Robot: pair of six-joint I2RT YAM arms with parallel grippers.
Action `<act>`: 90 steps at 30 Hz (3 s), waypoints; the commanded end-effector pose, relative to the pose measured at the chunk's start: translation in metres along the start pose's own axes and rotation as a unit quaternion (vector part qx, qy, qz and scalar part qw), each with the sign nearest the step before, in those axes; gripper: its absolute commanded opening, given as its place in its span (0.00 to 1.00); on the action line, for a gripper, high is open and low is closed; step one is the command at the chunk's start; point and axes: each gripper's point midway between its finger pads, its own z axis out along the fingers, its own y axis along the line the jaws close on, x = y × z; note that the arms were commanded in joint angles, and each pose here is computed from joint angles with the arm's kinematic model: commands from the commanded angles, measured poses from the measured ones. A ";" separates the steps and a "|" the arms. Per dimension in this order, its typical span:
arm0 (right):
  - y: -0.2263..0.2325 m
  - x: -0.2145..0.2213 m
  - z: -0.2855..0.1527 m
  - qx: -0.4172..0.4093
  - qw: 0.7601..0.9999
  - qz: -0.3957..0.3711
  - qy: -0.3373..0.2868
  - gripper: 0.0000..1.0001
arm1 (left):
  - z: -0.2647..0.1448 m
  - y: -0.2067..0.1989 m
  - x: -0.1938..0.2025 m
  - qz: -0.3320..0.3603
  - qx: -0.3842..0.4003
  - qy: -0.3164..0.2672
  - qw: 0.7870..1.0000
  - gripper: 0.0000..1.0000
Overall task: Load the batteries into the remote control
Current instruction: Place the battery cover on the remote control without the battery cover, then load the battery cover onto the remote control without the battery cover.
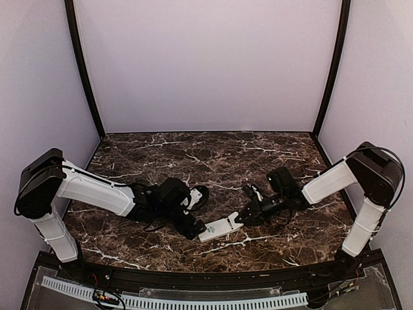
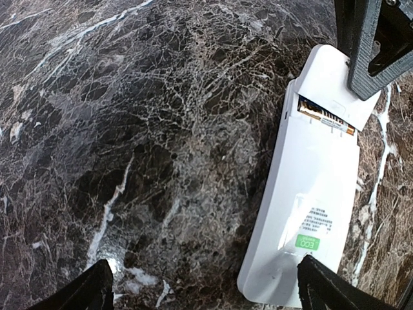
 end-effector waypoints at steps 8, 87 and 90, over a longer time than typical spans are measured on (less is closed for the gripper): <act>-0.009 -0.011 -0.006 0.056 0.998 -0.011 -0.012 0.20 | -0.001 -0.003 -0.006 0.007 0.009 0.002 1.000 0.99; -0.015 -0.004 0.010 0.304 0.951 -0.055 -0.006 0.42 | 0.028 -0.046 0.050 0.191 0.086 0.063 0.976 0.82; -0.013 -0.006 0.008 0.309 0.949 -0.060 -0.013 0.41 | 0.028 -0.046 0.050 0.190 0.086 0.063 0.976 0.82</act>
